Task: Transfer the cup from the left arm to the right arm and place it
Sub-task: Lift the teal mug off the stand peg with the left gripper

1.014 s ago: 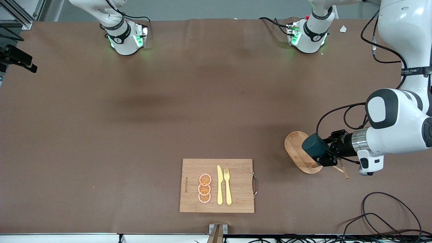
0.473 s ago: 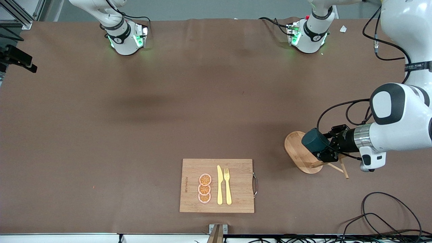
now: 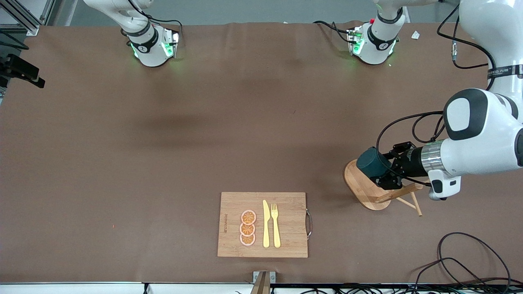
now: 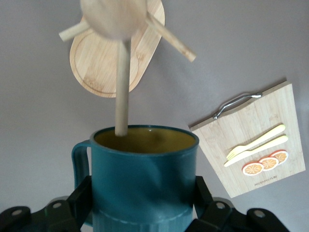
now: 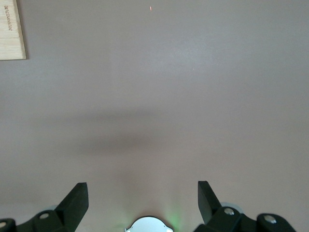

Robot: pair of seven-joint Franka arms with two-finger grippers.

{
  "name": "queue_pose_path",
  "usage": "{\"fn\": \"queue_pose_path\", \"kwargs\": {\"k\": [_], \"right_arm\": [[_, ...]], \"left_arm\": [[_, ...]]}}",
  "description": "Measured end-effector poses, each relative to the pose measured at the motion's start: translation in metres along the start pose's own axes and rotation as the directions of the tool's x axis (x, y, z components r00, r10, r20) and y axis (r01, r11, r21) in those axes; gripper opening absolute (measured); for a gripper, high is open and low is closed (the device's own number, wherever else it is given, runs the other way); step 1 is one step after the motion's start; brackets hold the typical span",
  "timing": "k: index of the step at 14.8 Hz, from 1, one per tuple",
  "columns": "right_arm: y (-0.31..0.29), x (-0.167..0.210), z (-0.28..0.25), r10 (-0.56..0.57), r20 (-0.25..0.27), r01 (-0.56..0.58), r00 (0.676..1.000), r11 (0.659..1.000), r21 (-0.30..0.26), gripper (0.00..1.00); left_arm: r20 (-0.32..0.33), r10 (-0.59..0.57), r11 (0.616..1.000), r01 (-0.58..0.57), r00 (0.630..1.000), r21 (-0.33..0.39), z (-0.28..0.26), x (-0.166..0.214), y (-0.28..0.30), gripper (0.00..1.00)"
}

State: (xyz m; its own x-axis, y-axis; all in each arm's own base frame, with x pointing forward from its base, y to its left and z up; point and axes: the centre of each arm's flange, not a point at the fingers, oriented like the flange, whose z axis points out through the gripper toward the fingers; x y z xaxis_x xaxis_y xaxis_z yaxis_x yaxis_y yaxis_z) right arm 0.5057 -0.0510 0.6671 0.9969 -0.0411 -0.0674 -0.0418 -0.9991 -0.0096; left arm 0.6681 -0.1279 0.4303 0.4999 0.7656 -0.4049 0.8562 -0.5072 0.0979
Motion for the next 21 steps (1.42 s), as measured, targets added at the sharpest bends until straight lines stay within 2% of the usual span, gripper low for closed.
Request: {"fn": "queue_pose_path", "kwargs": {"k": [5, 9, 15, 18, 21], "right_arm": [[0.000, 0.000, 0.000, 0.001, -0.001, -0.001, 1.000, 1.000, 0.000, 1.00], [0.003, 0.000, 0.000, 0.005, -0.001, -0.005, 1.000, 1.000, 0.000, 1.00], [0.005, 0.000, 0.000, 0.008, 0.000, -0.008, 1.000, 1.000, 0.001, 1.00], [0.005, 0.000, 0.000, 0.009, 0.001, -0.009, 1.000, 1.000, 0.001, 1.00], [0.006, 0.000, 0.000, 0.011, 0.001, -0.011, 1.000, 1.000, 0.001, 1.00]], "left_arm": [[0.009, -0.025, 1.000, 0.025, 1.000, 0.006, -0.003, -0.026, 0.000, 0.86], [0.010, 0.005, 1.000, -0.005, 1.000, -0.001, -0.007, -0.067, 0.008, 0.86], [-0.135, 0.140, 0.990, -0.137, 0.981, 0.033, 0.014, -0.157, 0.029, 0.86], [-0.228, 0.212, 0.977, -0.206, 0.950, 0.050, 0.039, -0.222, 0.039, 0.86], [-0.326, 0.297, 0.954, -0.290, 0.898, 0.069, 0.070, -0.297, 0.040, 0.85]]}}
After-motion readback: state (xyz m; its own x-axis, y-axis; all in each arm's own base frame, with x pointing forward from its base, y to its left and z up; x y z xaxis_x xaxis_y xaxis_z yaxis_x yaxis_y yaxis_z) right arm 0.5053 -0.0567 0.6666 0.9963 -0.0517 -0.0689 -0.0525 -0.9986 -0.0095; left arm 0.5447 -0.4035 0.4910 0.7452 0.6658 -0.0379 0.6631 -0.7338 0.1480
